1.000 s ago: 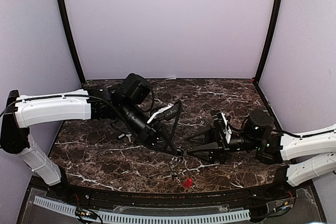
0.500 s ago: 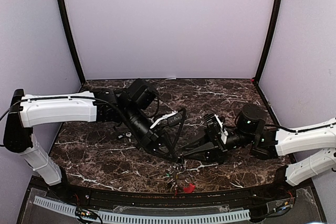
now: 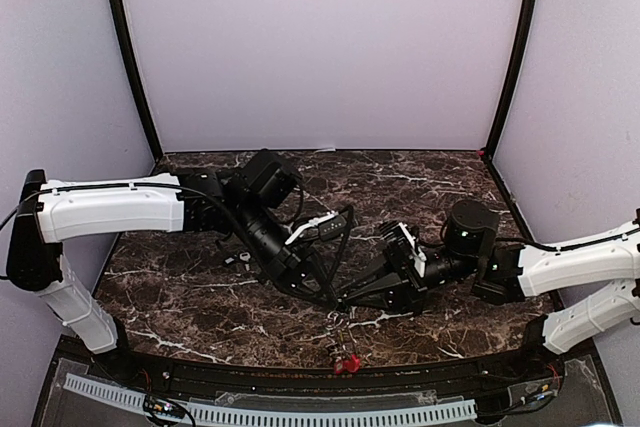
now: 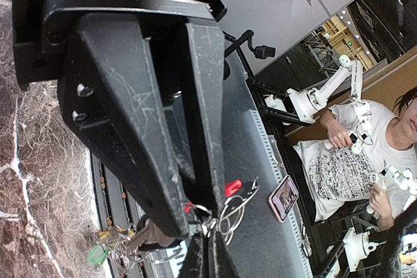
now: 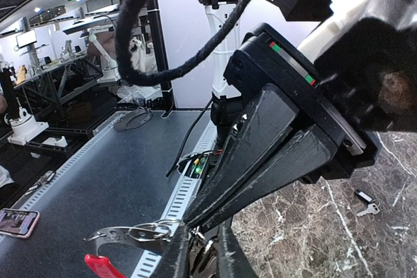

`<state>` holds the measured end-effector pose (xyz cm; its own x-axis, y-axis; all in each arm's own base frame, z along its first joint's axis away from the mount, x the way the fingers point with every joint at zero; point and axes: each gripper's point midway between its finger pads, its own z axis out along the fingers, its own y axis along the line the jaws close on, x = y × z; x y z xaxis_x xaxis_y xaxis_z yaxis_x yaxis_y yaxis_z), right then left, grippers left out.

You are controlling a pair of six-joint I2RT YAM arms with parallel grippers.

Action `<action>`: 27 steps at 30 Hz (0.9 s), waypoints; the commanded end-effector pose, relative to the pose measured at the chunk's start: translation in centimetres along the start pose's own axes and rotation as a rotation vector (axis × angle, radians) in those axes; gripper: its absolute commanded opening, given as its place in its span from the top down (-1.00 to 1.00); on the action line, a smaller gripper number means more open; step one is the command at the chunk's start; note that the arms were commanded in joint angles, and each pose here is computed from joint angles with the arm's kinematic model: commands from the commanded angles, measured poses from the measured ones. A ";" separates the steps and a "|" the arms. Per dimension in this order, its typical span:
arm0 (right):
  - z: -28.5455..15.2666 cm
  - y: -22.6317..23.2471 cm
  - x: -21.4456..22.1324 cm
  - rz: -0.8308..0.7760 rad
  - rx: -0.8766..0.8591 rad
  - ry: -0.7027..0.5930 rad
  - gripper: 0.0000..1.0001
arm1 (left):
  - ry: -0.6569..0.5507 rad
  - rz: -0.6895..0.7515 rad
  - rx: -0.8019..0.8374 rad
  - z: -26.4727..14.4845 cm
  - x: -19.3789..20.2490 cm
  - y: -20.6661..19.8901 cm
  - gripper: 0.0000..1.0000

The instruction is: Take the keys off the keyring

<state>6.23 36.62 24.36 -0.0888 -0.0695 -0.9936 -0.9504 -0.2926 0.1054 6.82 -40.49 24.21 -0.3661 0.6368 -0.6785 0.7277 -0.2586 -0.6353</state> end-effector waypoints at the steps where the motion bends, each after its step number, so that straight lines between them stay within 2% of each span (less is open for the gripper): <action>1: 0.1 0.0 -1.5 -0.024 -0.011 -0.031 0.79 | -0.021 0.058 0.031 -0.3 -1.2 -1.3 1.00; 6: -0.1 0.1 -1.6 -0.025 -0.002 -0.041 1.00 | -0.016 0.054 0.018 -0.3 -0.9 -1.0 1.00; 14: -0.6 0.8 -1.5 -0.029 -0.021 -0.044 1.00 | -0.026 0.065 -0.028 -0.8 -0.5 -0.1 1.00; 27: -0.6 1.0 -0.4 -0.002 -0.044 -0.007 1.00 | -0.110 0.076 0.010 -2.9 -1.3 0.0 1.00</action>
<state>6.41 35.96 24.79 -0.0947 -0.0646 -0.9934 -0.9552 -0.2752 0.1090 8.49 -40.07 23.90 -0.3777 0.5939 -0.7103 0.7399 -0.2676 -0.6172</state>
